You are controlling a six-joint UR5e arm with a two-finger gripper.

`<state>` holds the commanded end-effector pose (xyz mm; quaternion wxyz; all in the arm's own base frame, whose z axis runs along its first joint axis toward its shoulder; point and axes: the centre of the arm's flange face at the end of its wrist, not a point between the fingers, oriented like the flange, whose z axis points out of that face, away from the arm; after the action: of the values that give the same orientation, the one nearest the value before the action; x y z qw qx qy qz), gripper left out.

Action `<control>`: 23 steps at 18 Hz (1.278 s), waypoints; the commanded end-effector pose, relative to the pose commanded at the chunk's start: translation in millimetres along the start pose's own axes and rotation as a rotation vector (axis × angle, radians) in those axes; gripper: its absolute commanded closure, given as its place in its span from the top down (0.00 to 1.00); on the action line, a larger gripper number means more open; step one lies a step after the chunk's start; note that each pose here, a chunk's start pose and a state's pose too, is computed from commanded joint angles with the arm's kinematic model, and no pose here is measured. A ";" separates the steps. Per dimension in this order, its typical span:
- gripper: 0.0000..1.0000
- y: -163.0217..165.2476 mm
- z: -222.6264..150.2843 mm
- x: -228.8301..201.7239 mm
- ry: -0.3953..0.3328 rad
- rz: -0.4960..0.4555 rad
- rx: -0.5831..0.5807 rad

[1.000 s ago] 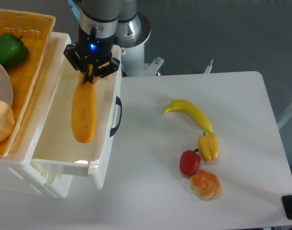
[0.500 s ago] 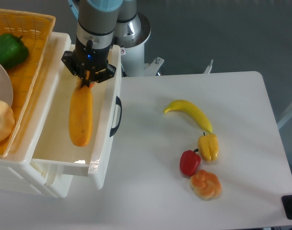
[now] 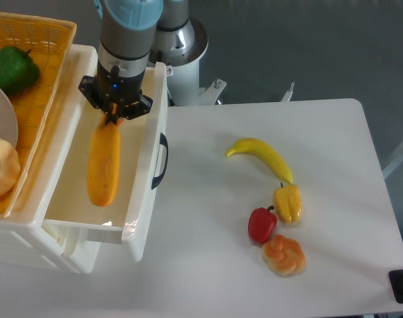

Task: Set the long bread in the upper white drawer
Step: 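Lower the hanging bread into the drawer, then open the gripper to release the bread inside the drawer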

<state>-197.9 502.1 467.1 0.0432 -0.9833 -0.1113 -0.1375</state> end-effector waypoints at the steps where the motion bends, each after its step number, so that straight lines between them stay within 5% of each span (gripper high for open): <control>1: 0.10 -1.5 2.9 1.1 0.002 0.003 -0.005; 9: 0.12 -4.7 11.4 3.2 0.010 0.013 -0.023; 13: 0.20 -8.2 16.5 3.6 0.013 0.018 -0.030; 17: 0.40 -8.7 17.4 3.6 0.009 0.025 -0.032; 23: 0.45 -9.4 16.1 3.3 0.003 0.029 -0.027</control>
<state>-192.8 513.7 453.1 0.0320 -0.9851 -0.0952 -0.1398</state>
